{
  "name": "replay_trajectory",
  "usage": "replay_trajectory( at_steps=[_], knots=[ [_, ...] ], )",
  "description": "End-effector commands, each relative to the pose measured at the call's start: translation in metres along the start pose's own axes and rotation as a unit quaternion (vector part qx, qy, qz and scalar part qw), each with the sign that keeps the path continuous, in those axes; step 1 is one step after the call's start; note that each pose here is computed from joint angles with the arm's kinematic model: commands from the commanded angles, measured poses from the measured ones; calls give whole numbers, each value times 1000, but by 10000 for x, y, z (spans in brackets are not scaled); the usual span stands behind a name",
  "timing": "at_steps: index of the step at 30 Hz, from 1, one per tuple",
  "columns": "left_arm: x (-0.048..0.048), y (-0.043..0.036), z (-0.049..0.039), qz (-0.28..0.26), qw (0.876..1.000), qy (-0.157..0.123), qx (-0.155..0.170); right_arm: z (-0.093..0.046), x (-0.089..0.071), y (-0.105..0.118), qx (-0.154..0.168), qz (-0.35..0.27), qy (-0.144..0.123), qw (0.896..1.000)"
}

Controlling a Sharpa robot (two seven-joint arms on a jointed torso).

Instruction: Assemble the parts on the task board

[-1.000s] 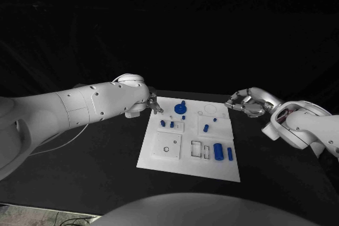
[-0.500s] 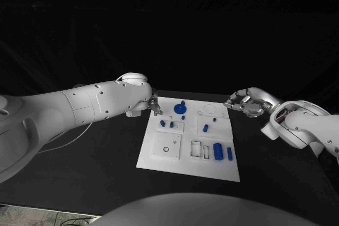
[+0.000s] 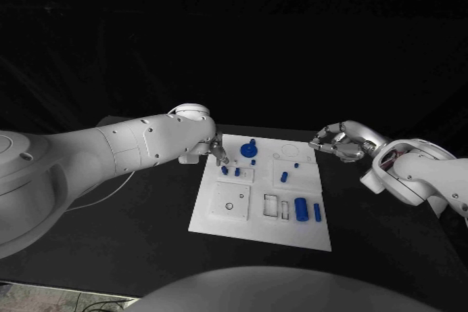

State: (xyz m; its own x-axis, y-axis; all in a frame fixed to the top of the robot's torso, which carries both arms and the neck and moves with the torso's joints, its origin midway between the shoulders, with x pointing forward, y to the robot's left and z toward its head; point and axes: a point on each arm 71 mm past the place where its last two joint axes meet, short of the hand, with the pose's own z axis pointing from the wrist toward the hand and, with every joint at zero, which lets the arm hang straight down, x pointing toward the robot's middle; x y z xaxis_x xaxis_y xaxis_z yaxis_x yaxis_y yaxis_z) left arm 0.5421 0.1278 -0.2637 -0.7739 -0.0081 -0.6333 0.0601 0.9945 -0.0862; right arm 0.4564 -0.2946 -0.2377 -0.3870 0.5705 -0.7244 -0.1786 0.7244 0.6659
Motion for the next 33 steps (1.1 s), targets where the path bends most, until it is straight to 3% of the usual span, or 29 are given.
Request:
replay_trajectory(
  at_steps=[1,17,33],
  knots=[
    [28,-28,15,5,1000,18,8,-2,17,4,-1,0,8,1000],
    [24,-32,46,38,999,14,-13,-9,13,2,-1,0,8,1000],
    [57,-65,79,28,1000,13,0,-11,14,3,-1,0,8,1000]
  ],
)
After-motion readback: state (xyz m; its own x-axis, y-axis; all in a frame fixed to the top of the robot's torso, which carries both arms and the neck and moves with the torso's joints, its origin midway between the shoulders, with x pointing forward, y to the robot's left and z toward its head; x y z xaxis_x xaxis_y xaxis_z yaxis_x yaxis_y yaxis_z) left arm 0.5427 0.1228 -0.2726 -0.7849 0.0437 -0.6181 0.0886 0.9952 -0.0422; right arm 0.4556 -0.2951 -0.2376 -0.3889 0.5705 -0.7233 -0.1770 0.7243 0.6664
